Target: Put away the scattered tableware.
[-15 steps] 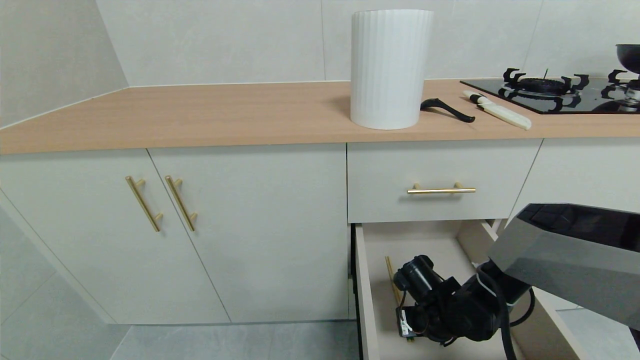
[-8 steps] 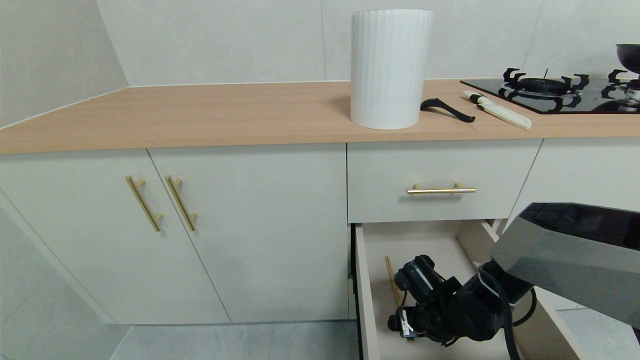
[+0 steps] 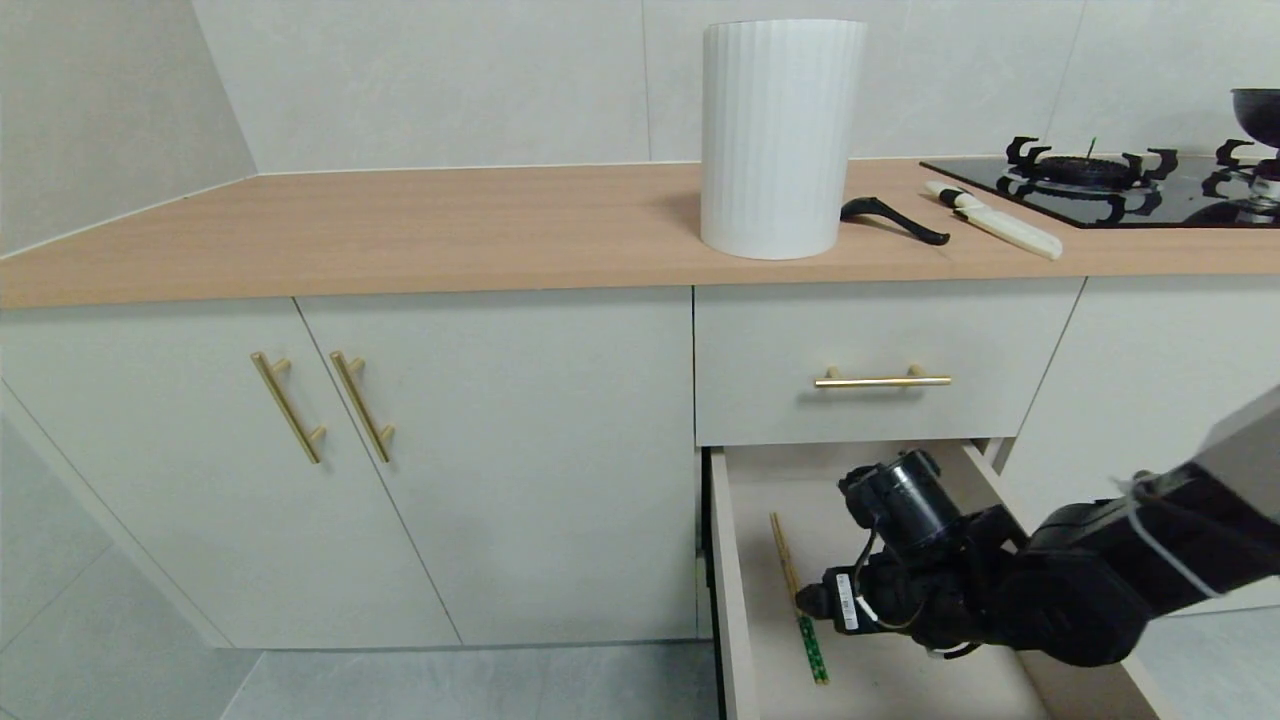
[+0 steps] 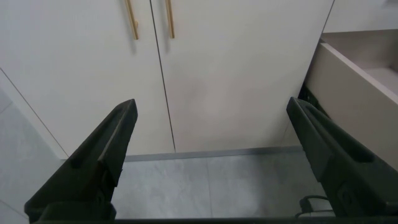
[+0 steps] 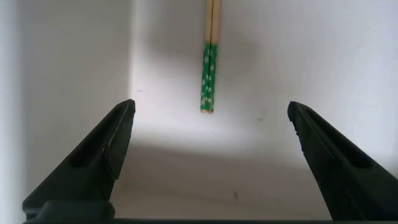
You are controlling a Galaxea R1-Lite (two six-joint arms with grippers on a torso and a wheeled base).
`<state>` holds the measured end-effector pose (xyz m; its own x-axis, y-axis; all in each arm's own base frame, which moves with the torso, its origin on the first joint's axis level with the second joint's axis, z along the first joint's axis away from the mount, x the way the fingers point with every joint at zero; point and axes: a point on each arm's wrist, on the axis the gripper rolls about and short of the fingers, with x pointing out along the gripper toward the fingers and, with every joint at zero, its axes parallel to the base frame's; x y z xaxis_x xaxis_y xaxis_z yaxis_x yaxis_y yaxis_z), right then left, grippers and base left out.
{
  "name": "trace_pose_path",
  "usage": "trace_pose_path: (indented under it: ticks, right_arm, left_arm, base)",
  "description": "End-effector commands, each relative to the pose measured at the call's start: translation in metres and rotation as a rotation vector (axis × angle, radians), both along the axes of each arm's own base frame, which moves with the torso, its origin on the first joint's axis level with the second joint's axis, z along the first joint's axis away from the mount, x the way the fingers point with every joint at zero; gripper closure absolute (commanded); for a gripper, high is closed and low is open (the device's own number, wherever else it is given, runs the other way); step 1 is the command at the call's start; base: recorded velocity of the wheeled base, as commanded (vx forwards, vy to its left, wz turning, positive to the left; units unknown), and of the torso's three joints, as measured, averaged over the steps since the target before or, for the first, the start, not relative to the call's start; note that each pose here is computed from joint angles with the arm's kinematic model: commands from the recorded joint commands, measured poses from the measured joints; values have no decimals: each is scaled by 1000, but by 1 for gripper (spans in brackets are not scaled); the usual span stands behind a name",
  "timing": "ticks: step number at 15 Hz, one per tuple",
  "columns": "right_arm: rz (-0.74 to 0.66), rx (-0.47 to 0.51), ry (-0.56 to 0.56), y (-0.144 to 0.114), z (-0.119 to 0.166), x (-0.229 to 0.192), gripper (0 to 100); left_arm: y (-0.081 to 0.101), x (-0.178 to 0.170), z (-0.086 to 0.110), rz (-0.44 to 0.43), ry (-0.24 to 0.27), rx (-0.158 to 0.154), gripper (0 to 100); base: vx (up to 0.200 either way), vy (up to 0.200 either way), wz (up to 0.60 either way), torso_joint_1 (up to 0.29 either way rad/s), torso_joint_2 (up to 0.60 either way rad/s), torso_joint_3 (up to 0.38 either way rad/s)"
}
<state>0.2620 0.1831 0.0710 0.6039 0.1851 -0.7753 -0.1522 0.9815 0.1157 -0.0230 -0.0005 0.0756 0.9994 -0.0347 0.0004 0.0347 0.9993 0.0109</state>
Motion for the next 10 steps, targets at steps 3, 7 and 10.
trace_pose_path:
  ticks: [3,7,10]
  right_arm:
    - [-9,62,-255,-42,85,-27,0]
    - [-36,55,-370,-68,115,-34,0]
    - [-56,43,-416,-80,126,-36,0]
  left_arm:
    - [0,0,0,1,0,0,0]
    - [0,0,0,1,0,0,0]
    - [0,0,0,1,0,0,0]
  base:
    - [0,0,0,0,0,0]
    - [0,0,0,0,0,0]
    - [0,0,0,0,0,0]
